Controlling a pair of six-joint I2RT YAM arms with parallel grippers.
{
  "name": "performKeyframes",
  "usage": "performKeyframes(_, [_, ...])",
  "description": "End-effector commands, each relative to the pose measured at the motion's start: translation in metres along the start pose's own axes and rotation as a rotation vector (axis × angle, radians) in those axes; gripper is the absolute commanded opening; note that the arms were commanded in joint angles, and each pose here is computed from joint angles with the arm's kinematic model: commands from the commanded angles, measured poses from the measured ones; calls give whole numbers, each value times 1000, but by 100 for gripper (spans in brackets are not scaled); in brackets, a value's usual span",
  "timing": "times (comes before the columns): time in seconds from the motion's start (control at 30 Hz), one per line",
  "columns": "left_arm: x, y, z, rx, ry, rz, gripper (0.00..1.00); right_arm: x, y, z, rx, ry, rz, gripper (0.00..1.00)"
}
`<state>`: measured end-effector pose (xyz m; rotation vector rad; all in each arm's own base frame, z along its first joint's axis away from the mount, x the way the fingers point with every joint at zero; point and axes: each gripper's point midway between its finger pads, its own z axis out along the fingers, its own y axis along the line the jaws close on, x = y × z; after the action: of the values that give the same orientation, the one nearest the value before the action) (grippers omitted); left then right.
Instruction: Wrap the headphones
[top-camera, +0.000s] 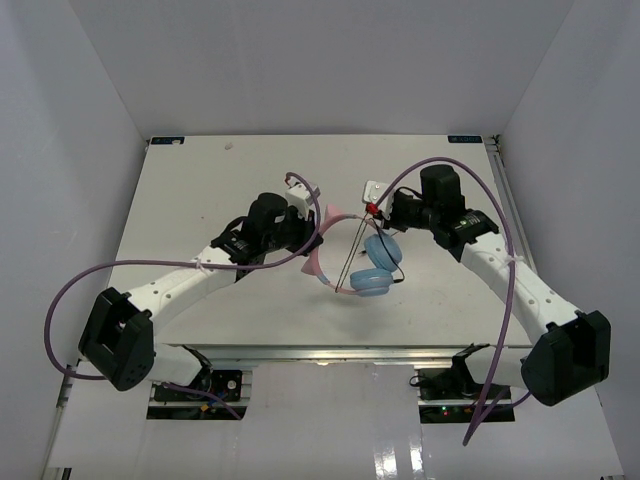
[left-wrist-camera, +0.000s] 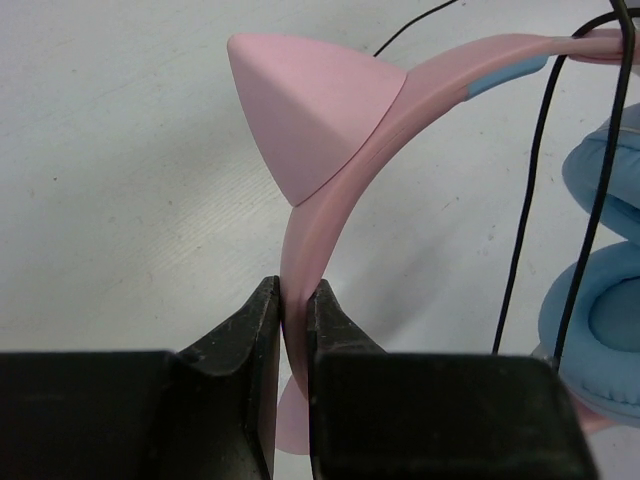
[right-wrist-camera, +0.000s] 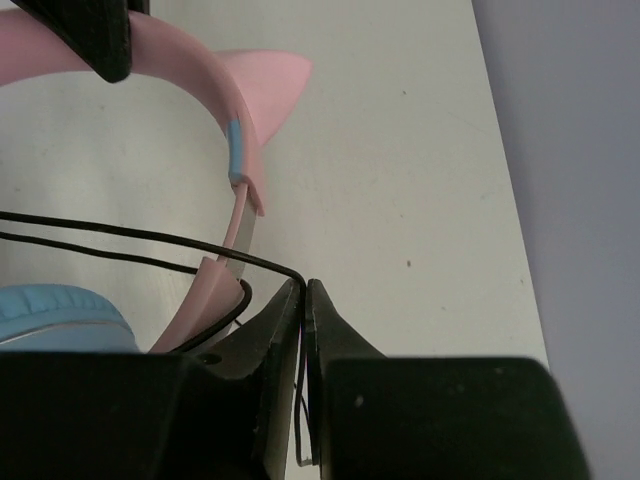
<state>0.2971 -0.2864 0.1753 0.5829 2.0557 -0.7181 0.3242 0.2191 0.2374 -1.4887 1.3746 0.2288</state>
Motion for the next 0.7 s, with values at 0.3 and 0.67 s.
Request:
performKeyframes(0.3, [-81, -55, -45, 194, -158, 27, 0, -29, 39, 1, -285, -352, 212, 18])
performKeyframes(0.67, [-166, -70, -90, 133, -278, -71, 0, -41, 74, 7, -446, -551, 477, 65])
